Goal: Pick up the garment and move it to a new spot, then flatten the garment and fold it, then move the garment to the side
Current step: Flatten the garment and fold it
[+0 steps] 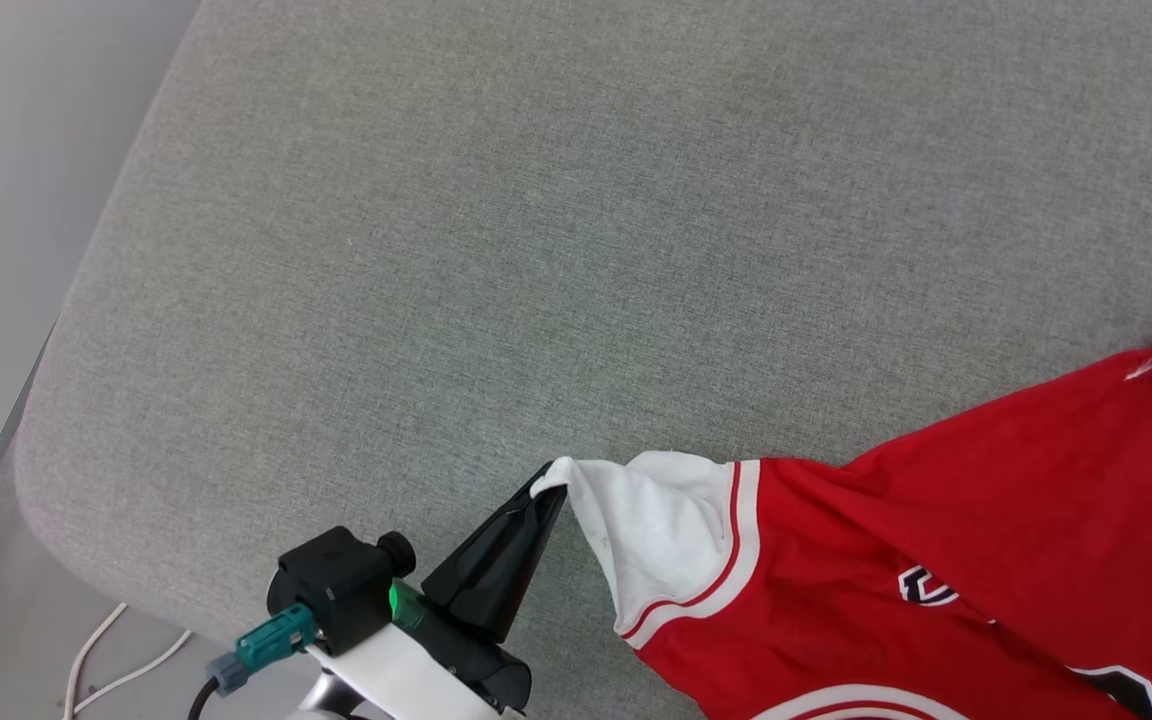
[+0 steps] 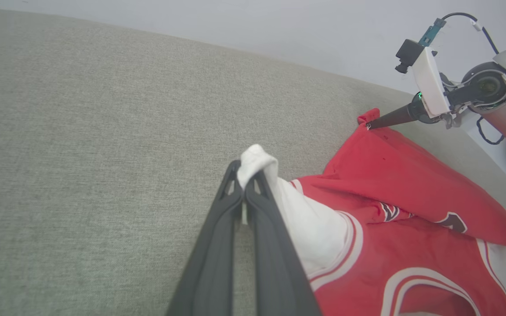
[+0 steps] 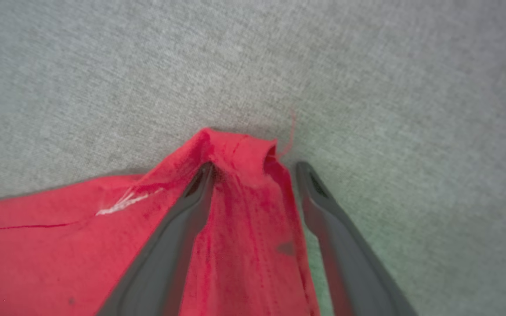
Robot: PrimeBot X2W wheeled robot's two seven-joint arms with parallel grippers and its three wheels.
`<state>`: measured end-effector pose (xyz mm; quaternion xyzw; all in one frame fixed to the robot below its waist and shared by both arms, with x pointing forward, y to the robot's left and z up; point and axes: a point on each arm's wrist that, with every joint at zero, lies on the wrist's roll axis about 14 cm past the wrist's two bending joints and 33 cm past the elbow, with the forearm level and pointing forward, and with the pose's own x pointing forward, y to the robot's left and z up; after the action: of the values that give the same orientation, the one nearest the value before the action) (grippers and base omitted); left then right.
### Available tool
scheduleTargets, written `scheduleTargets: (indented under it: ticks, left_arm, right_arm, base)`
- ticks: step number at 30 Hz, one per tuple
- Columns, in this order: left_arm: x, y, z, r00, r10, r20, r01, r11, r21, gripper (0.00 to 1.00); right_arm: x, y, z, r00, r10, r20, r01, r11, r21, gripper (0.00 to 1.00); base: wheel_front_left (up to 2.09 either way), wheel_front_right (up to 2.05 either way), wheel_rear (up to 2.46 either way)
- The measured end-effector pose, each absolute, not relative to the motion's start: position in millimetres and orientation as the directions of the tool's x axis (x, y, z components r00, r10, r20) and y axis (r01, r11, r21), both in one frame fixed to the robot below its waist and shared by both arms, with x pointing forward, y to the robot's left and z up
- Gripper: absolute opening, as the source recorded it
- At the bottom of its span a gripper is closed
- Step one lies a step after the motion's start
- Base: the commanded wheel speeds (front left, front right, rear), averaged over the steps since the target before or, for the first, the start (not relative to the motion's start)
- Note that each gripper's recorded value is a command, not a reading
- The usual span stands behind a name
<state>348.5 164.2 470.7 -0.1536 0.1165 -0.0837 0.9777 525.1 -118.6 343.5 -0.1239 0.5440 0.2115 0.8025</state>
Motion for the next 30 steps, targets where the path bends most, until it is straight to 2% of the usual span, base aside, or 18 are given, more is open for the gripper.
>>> scheduleTargets:
  ticks: [1,7,13,24,30]
  left_arm:
    - [348.8,164.4,470.7,0.959,-0.199,-0.202,0.128,0.939,-0.319,0.0]
    - [348.7,166.7,479.0,0.965,-0.196,-0.175,0.136,0.942,-0.307,0.0]
    - [347.1,171.9,500.6,0.973,-0.199,-0.115,0.163,0.949,-0.27,0.0]
    - [342.2,182.7,580.1,0.968,-0.228,0.102,0.241,0.959,-0.147,0.0]
    - [346.6,182.1,637.7,0.927,-0.28,0.25,0.298,0.954,-0.035,0.0]
  right_arm:
    - [525.7,-118.6,343.4,0.322,0.207,-0.924,-0.474,0.88,0.032,0.0]
    - [531.4,-114.1,356.0,0.39,0.242,-0.889,-0.453,0.891,0.044,0.0]
    - [532.3,-114.5,390.5,0.488,0.278,-0.827,-0.431,0.901,0.049,0.0]
    - [522.8,-143.9,519.6,0.759,0.31,-0.572,-0.389,0.921,-0.016,0.0]
    - [497.2,-160.5,593.7,0.861,0.327,-0.391,-0.372,0.927,-0.044,0.0]
  base:
    - [0.0,0.0,0.0]
    - [0.0,0.0,0.0]
    - [0.0,0.0,0.0]
    - [0.0,0.0,0.0]
    - [0.0,0.0,0.0]
